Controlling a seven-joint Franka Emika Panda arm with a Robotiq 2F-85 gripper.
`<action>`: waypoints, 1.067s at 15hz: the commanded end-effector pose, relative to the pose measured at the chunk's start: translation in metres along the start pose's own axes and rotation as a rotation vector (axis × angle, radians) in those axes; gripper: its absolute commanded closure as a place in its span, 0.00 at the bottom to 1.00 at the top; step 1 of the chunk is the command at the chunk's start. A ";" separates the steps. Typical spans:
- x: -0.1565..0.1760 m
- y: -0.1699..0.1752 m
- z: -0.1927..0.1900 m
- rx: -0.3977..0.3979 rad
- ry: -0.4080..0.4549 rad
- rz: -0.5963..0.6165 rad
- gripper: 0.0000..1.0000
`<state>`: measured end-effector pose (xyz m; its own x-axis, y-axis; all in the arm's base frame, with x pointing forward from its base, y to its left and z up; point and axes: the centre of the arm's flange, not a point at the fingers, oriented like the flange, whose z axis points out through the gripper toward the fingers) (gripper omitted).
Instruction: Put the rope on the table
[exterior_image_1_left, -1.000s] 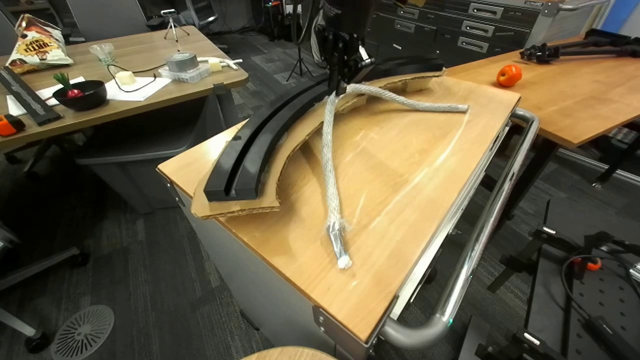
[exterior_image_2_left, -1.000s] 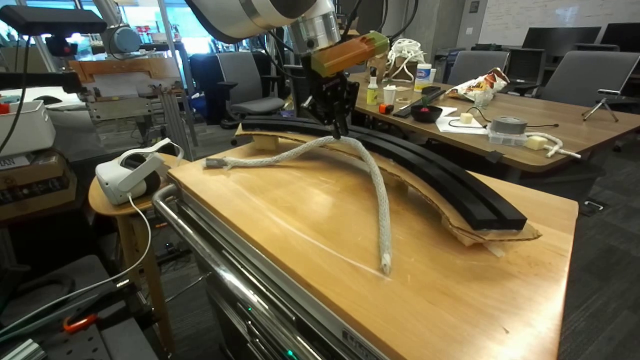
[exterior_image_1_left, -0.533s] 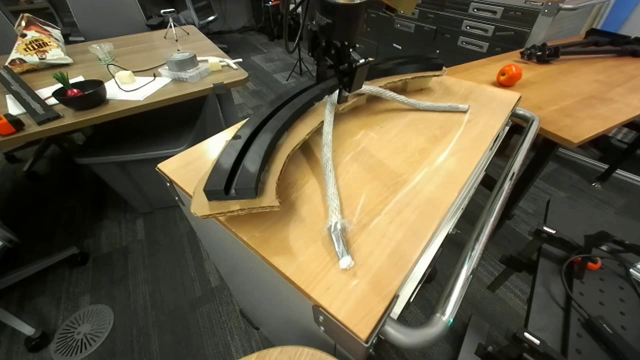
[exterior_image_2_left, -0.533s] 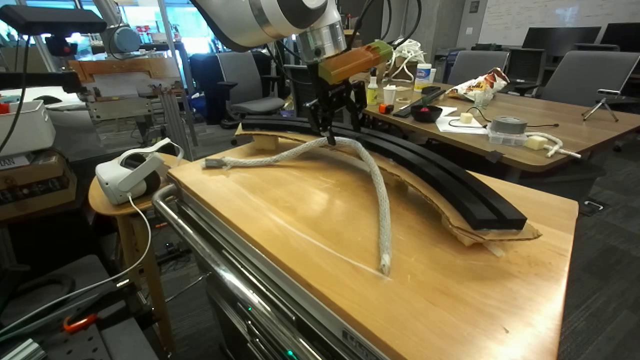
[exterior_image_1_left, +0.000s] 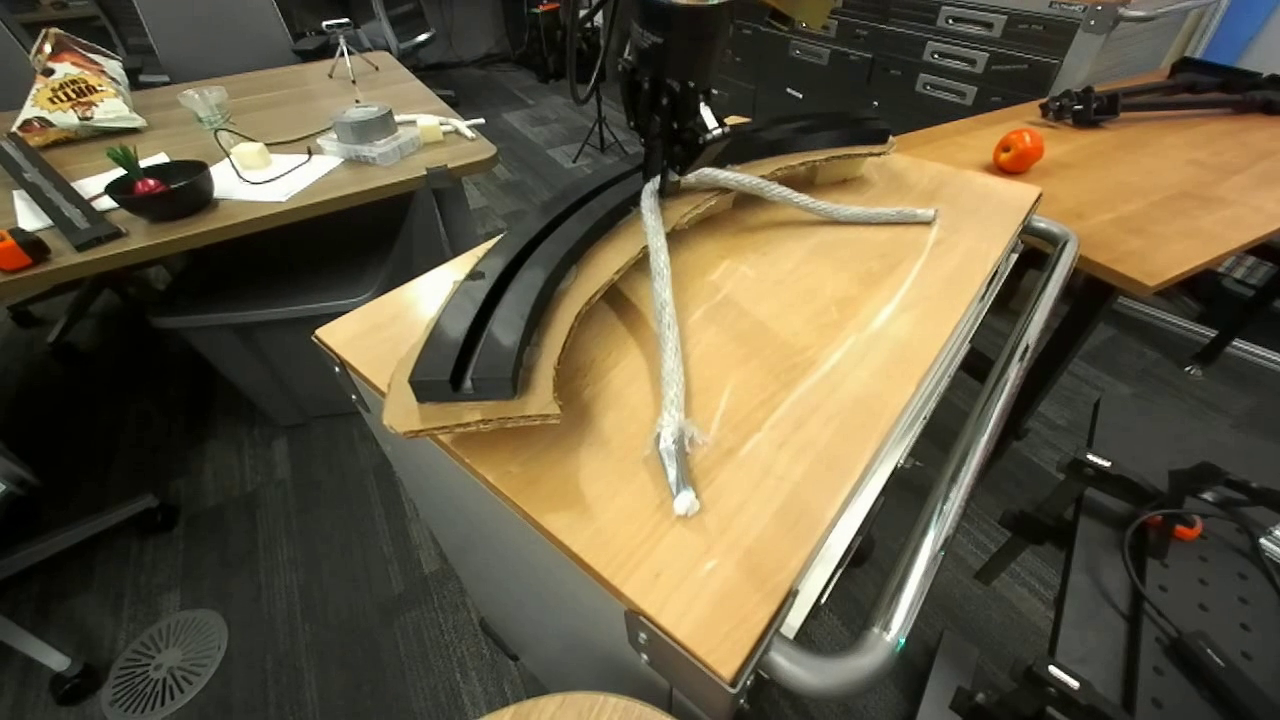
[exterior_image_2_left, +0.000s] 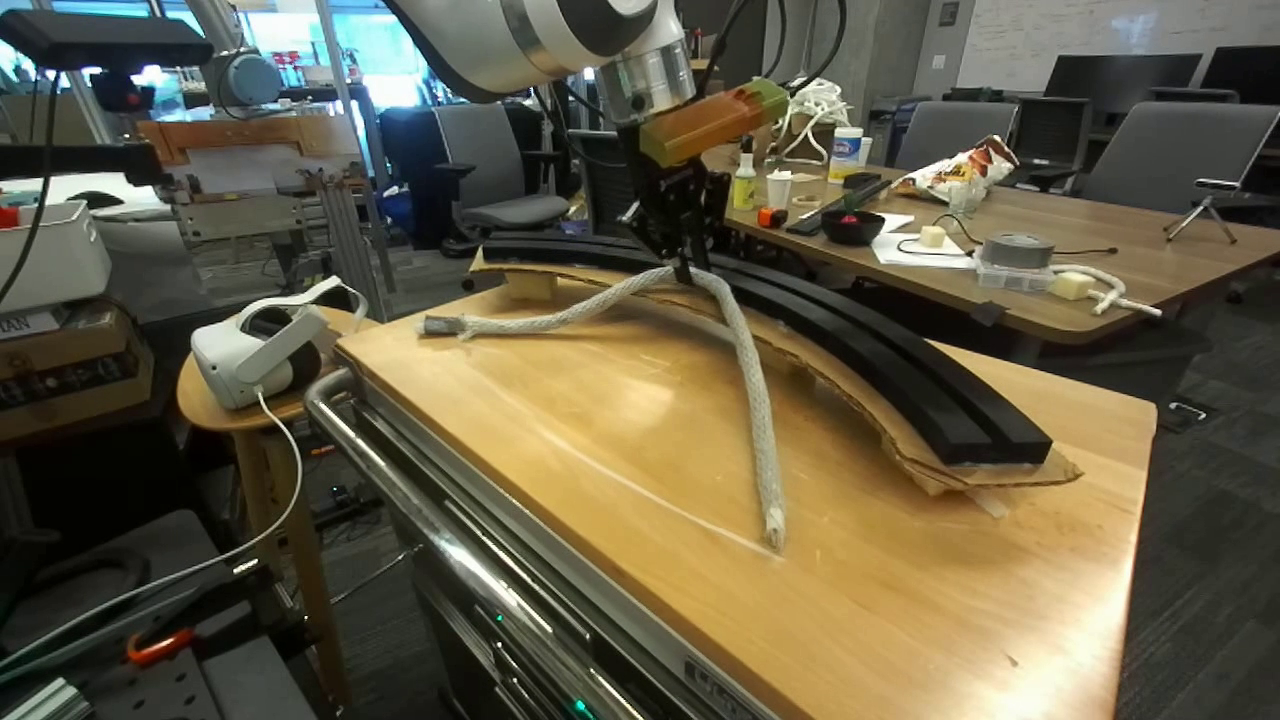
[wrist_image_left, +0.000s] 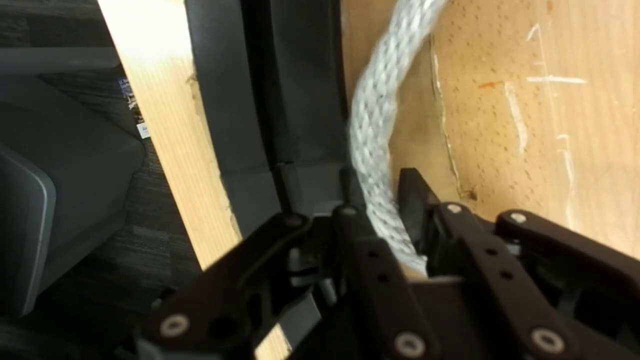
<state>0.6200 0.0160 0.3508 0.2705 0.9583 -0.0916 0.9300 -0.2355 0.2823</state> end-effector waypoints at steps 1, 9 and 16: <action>-0.002 -0.011 0.000 -0.003 -0.008 0.002 0.99; -0.003 -0.053 -0.005 0.076 0.018 -0.020 0.95; 0.009 -0.102 0.009 0.452 -0.007 -0.001 0.96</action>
<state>0.5381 0.0496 0.3143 0.2426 0.9664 -0.0852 0.9653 -0.2492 -0.0776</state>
